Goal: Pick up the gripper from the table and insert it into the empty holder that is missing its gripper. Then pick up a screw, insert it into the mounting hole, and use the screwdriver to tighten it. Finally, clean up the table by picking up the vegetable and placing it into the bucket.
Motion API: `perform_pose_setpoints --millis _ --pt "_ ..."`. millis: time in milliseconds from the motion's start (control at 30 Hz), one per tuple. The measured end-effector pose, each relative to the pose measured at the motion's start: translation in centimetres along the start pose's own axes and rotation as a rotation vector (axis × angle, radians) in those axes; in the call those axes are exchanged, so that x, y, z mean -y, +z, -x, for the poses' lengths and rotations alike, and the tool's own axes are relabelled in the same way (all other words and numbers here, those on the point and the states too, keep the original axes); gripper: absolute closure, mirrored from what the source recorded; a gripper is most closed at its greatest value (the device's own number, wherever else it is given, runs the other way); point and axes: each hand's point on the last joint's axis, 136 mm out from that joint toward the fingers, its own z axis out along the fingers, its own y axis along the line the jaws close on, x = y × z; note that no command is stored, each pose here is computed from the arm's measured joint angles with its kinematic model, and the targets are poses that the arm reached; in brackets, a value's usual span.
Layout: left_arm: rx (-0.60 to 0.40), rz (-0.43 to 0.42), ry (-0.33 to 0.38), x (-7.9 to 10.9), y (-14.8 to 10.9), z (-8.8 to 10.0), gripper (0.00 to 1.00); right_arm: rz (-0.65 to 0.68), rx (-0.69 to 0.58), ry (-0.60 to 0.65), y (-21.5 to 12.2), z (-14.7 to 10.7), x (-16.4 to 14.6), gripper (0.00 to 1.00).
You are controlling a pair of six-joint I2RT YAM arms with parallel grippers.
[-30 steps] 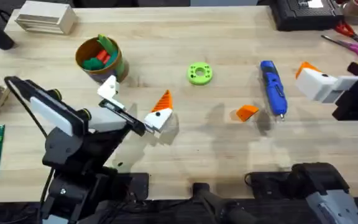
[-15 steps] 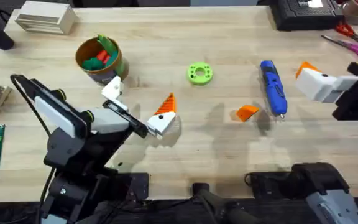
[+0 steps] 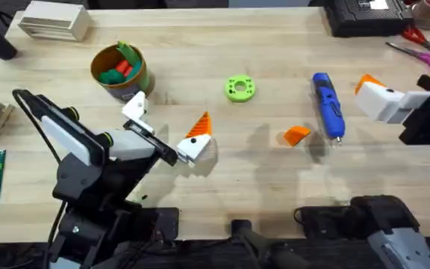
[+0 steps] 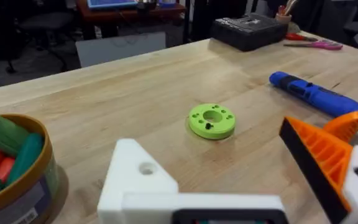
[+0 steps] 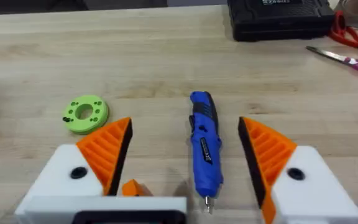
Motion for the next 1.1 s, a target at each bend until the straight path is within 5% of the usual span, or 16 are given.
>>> perform_pose_setpoints --millis 433,833,1100 --pt "0.0 0.0 0.0 0.0 0.0 0.0 0.014 0.065 -0.021 -0.001 0.4 -0.2 -1.1 0.012" --pt "0.0 0.0 0.0 0.0 0.0 0.0 0.014 0.258 -0.449 -0.109 4.2 -2.5 -5.4 0.012" --pt "-0.006 -0.207 -0.003 3.5 -0.4 -0.1 0.014 0.296 -0.524 -0.162 4.8 -2.1 -6.6 0.012"
